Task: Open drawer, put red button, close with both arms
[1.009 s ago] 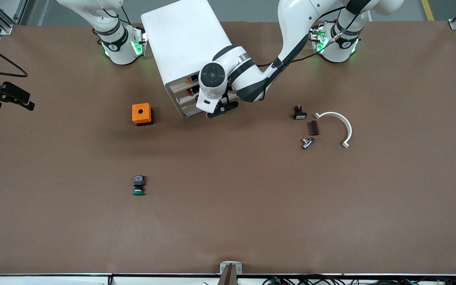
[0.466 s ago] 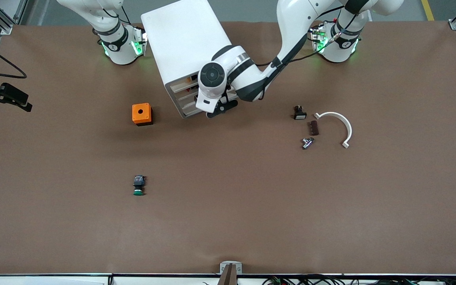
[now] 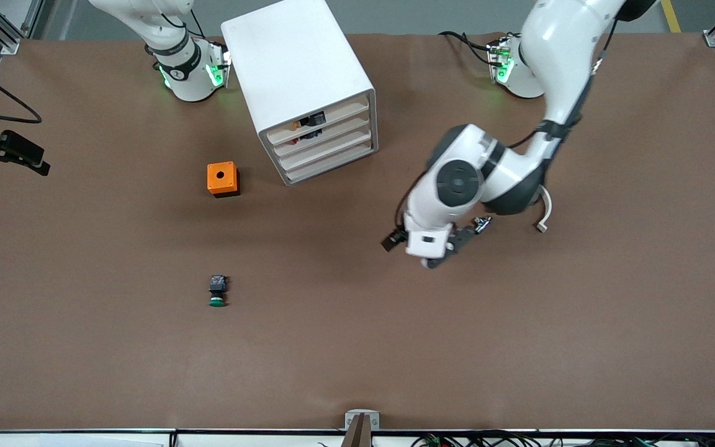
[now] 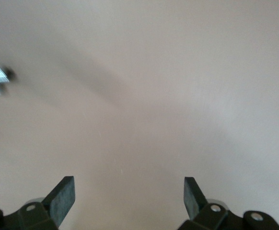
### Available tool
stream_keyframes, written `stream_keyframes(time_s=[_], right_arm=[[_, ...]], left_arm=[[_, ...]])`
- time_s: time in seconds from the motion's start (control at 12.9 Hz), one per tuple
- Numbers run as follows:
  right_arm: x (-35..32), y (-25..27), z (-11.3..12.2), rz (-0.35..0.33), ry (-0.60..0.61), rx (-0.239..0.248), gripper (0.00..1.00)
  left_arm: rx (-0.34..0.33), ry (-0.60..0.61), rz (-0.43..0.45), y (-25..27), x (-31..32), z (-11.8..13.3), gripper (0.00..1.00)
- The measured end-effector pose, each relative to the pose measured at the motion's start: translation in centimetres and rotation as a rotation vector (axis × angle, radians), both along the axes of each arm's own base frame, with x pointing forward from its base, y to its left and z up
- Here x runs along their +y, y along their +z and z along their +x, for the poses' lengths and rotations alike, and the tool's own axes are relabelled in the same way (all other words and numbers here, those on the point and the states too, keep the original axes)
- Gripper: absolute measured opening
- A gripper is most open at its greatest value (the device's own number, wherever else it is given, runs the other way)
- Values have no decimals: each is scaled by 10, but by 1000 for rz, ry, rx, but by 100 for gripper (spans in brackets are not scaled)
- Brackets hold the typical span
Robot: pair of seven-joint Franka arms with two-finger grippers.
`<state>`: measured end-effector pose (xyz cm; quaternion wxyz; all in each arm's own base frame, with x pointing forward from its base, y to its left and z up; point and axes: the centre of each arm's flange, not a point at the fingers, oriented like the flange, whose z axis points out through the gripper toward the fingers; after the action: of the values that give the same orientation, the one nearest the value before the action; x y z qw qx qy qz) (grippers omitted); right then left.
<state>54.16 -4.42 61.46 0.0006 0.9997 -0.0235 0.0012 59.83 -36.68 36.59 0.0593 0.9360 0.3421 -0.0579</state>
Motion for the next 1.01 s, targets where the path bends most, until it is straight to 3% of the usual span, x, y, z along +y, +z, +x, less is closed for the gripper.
stream_keyframes(time_s=[0.16,0.39,0.85,1.01], right_arm=[[0,0,0,0,1,0,100],[0,0,0,0,0,-1,100],[0,0,0,-1,1,-1,100],[0,0,0,-1,0,-1,100]], left_arm=[[-62,18,-5,59,46,16,100],[-110,-2,19,126,107,18,100],[-171,-189,126,169,182,22,100],[-158,-243,151,181,208,21,100]])
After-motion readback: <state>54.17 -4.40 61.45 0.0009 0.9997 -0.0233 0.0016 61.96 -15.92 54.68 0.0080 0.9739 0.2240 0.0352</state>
